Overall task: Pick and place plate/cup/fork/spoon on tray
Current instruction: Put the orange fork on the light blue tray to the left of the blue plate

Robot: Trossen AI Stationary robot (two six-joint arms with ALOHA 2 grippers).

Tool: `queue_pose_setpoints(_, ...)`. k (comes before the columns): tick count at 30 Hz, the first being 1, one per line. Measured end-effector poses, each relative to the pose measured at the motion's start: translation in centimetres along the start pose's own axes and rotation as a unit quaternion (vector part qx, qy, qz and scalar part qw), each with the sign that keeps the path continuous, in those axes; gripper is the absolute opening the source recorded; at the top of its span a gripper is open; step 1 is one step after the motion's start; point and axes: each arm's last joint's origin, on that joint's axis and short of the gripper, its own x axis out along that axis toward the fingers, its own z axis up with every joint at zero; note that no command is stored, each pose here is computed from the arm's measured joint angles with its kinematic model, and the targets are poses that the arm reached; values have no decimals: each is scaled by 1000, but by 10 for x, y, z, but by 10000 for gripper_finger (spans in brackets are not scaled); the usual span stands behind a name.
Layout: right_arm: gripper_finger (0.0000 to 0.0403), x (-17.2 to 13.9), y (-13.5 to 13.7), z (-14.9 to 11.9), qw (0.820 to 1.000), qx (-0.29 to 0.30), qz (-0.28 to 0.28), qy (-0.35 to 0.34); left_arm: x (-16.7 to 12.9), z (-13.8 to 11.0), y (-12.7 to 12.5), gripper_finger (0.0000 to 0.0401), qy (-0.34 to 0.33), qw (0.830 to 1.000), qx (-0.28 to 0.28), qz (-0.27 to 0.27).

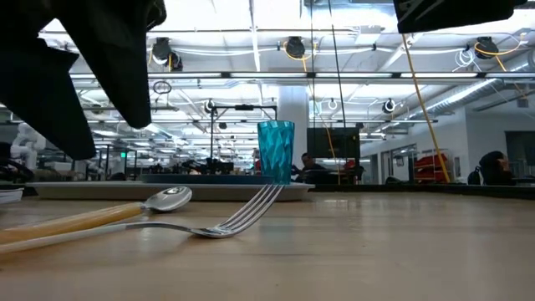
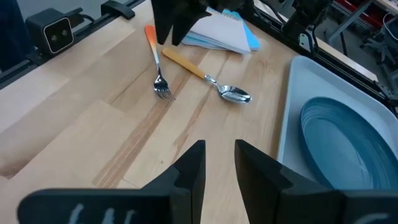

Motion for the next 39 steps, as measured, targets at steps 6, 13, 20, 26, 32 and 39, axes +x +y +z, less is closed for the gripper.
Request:
queue_pose_setpoints(6, 80, 0, 0, 0, 1000, 22, 0, 0, -1, 2, -17, 170, -59, 991, 85, -91)
queue_pose_setpoints(13, 80, 0, 0, 0, 1000, 28, -1, 0, -5, 7, -47, 168, -103, 964, 170, -174)
queue_pose_setpoints(20, 80, 0, 0, -2, 1000, 25, -2, 11, -17, 10, -67, 168, -153, 947, 229, -164)
queue_pose_setpoints(26, 80, 3, 0, -12, 999, 25, -29, 29, -9, 4, -65, 168, -155, 947, 252, -125)
queue_pose_setpoints(32, 80, 7, 2, -24, 998, 26, -52, 38, 2, -9, -79, 168, -139, 943, 269, -137)
queue_pose_setpoints(39, 80, 7, 2, -23, 996, 72, -55, 25, 21, -20, -69, 168, -116, 945, 296, -73)
